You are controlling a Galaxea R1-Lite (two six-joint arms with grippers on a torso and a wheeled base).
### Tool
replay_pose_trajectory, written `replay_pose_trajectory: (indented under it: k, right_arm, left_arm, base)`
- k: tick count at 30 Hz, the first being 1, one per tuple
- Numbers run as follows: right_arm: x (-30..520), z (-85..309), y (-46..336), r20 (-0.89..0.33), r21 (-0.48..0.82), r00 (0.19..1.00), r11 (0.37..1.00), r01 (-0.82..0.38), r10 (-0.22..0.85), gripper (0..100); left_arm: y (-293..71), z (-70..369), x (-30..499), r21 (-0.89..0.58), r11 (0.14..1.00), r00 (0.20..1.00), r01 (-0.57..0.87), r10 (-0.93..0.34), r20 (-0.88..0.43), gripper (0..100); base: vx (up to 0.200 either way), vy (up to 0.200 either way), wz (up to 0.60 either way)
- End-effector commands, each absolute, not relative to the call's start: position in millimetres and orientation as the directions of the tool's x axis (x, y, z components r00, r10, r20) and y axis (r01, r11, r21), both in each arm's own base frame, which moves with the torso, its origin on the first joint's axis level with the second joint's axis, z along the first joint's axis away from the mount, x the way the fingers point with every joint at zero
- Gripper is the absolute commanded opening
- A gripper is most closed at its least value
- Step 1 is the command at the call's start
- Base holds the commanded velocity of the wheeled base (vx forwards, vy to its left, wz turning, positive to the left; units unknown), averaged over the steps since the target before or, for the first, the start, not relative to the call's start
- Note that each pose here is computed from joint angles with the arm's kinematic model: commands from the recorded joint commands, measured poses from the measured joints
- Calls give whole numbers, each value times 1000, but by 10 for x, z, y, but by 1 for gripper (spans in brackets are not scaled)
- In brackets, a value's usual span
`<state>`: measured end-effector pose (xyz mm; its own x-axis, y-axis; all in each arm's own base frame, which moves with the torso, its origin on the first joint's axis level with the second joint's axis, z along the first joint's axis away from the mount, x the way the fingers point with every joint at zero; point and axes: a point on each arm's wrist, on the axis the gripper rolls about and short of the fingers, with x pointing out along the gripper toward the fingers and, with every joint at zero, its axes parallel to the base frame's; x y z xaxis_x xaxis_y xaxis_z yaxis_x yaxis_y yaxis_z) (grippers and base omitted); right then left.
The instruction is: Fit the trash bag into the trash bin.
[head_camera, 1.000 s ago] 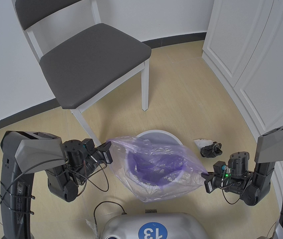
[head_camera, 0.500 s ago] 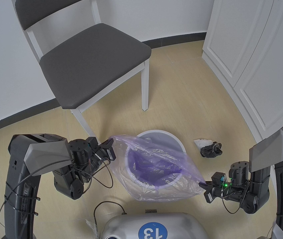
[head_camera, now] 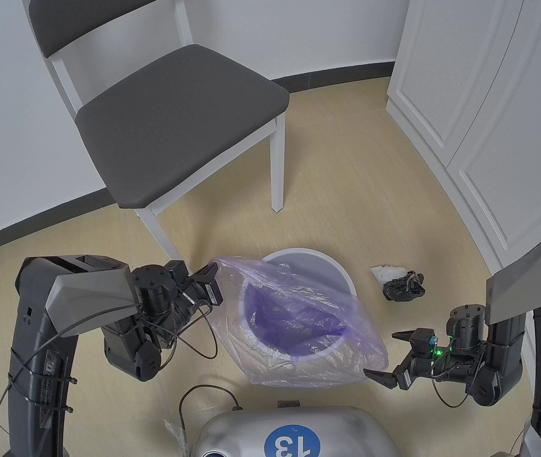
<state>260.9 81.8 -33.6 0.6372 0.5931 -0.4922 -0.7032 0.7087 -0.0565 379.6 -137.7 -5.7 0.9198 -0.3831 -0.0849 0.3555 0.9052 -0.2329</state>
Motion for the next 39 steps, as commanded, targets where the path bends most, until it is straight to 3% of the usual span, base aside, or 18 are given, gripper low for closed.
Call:
replay_pose_trajectory:
  k: [1,26,29,34,39]
  right_arm:
    - [2610,-71,773,-411,-72,676,717,-693,612,100]
    - [2542,512,700,-248,-185,808,792,-581,535,100]
    - [2560,526,744,-238,-189,799,781,-595,552,100]
    - [2659,653,1211,-164,-198,726,698,-688,668,100]
    - [2732,796,1473,-343,-207,640,609,-766,688,100]
  left_arm:
    - [-1405,-14,3766,-234,900,918,367,-392,-67,0]
    - [-1489,14,3716,-251,891,912,379,-406,-66,0]
    - [-1484,10,3721,-254,891,912,377,-404,-66,0]
    - [-1459,-1,3746,-305,884,918,354,-390,-64,0]
    - [-1458,2,3743,-309,883,918,354,-390,-64,0]
  base:
    - [0,0,0]
    - [0,0,0]
    - [0,0,0]
    - [0,0,0]
    - [0,0,0]
